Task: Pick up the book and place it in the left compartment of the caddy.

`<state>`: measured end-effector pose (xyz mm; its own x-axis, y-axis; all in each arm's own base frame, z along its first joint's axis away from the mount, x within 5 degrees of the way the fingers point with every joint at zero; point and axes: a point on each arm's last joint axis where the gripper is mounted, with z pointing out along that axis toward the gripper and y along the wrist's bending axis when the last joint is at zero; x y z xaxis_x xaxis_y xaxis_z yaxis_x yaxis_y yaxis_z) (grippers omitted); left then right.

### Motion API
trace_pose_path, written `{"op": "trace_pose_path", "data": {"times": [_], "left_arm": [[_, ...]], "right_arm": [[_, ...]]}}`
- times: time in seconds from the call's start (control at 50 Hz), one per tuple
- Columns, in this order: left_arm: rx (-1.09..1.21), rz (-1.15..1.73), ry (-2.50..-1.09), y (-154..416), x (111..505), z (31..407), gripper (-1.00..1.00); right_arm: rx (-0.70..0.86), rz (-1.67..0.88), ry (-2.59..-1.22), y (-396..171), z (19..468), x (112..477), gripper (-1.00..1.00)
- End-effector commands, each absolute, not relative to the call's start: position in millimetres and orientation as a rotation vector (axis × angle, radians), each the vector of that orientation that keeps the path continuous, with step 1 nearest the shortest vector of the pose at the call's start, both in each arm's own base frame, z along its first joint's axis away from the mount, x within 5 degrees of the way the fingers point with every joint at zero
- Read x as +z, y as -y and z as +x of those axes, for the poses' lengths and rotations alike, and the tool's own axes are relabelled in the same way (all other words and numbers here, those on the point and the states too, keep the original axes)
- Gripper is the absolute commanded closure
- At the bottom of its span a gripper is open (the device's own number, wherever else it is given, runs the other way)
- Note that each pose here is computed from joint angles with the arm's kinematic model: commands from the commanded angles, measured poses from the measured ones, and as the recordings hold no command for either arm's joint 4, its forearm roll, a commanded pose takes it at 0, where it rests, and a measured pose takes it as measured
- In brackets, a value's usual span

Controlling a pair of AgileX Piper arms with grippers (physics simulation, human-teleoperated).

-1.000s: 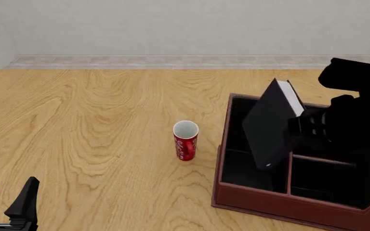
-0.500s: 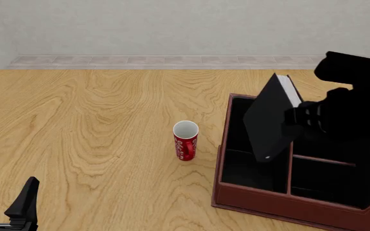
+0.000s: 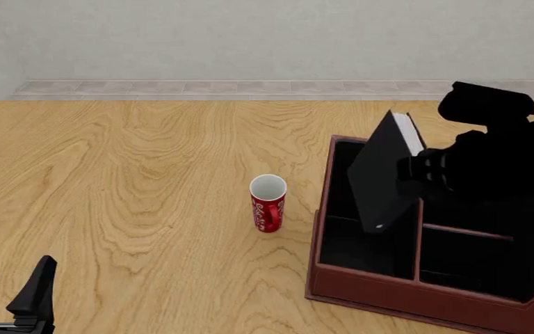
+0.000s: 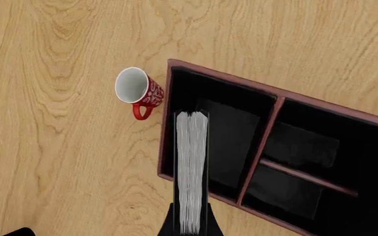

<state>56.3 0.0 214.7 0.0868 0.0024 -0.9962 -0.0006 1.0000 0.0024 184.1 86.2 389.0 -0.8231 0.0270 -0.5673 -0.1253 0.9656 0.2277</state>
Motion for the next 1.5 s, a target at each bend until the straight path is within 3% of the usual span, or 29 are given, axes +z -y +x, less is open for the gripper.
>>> {"op": "trace_pose_path", "data": {"times": [0.02, 0.7, 1.5], "left_arm": [[0.003, 0.002, -1.483, 0.0, 214.3, 56.4, -1.00], [0.003, 0.002, -1.484, 0.0, 214.3, 56.4, -1.00], [0.003, 0.002, -1.484, 0.0, 214.3, 56.4, -1.00]], "right_arm": [[0.346, -0.036, -2.505, -85.7, 190.5, 389.2, 1.00], [0.331, -0.012, -2.504, -86.8, 208.1, 383.3, 1.00], [0.336, 0.021, -2.537, -88.3, 206.4, 348.8, 1.00]]}}
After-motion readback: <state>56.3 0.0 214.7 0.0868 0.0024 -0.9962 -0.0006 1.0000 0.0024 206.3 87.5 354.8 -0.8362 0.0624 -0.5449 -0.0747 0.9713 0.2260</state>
